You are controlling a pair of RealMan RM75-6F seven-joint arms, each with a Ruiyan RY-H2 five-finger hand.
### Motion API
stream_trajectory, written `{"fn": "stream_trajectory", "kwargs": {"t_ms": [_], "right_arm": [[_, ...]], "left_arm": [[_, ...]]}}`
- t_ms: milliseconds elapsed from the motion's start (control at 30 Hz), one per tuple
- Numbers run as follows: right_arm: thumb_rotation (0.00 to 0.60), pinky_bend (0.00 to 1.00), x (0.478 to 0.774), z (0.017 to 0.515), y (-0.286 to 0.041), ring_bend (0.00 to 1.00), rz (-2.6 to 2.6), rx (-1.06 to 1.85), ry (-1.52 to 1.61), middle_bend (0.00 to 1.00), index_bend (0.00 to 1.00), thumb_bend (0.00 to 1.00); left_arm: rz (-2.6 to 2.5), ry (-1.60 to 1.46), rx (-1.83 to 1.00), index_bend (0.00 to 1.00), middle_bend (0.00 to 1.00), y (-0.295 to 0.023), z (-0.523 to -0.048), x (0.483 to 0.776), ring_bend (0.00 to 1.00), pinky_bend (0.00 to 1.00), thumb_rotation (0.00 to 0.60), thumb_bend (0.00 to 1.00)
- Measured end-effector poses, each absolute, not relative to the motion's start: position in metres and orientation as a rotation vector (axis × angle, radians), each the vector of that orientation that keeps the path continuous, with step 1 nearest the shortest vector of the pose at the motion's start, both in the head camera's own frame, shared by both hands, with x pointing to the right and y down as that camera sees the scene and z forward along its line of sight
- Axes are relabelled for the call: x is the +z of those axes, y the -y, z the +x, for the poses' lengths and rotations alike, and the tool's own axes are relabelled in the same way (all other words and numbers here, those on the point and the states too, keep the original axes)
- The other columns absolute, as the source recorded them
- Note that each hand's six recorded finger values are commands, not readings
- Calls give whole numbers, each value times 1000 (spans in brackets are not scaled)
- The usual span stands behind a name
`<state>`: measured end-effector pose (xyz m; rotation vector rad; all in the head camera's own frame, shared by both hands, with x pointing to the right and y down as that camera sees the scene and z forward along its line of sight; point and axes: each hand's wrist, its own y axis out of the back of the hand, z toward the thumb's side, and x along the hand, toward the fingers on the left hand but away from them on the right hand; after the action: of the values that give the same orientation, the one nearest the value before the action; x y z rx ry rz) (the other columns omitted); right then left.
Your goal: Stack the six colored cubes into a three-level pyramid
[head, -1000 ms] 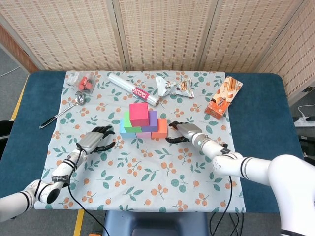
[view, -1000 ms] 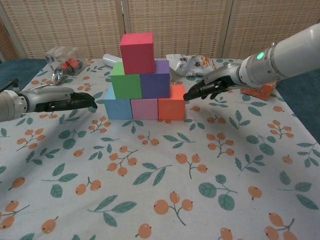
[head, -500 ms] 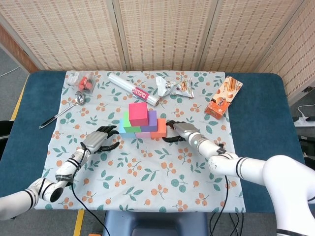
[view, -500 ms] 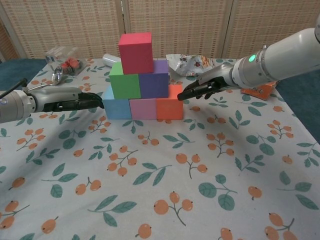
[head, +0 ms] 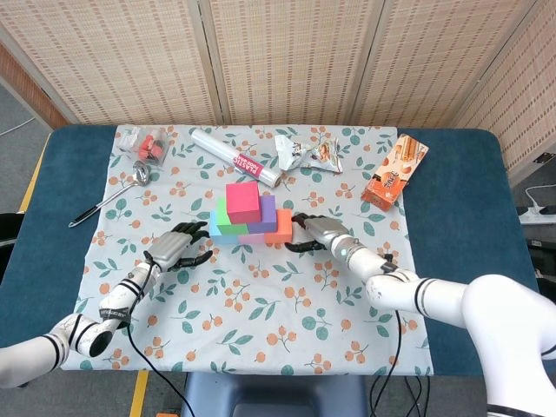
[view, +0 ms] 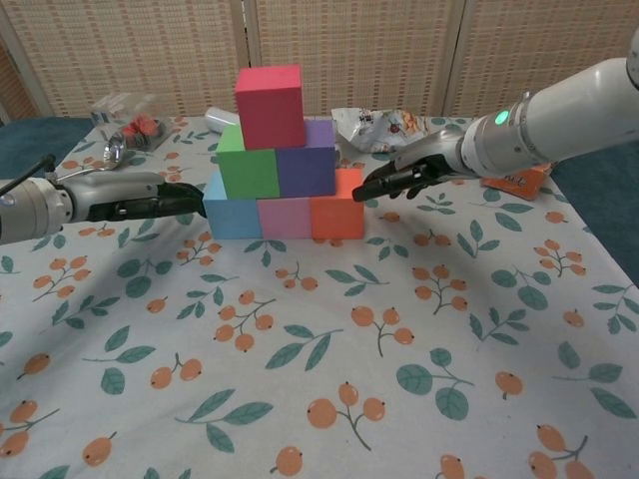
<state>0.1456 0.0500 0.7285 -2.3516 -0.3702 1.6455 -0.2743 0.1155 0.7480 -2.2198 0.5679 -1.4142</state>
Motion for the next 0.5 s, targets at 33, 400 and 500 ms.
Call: {"fn": "stream_trajectory", "kwargs": {"t_ms": [33, 400, 500], "right_arm": [[214, 0, 728, 147, -50, 0, -2349, 1647, 373, 0, 153, 436], [217, 0, 705, 178, -42, 0, -2320, 1641, 462, 0, 109, 436], [241, 0, 690, 193, -40, 0, -2297, 1618, 517, 0, 97, 436]], "left_arm": [[-2217, -577, -1418, 167, 0, -115, -277, 747, 0, 48, 1, 298], [-2188, -661, -1435, 161, 0, -110, -303, 730, 0, 47, 3, 302], [-2156, -708, -1426, 158, 0, -107, -317, 716, 0, 48, 55, 301]]}}
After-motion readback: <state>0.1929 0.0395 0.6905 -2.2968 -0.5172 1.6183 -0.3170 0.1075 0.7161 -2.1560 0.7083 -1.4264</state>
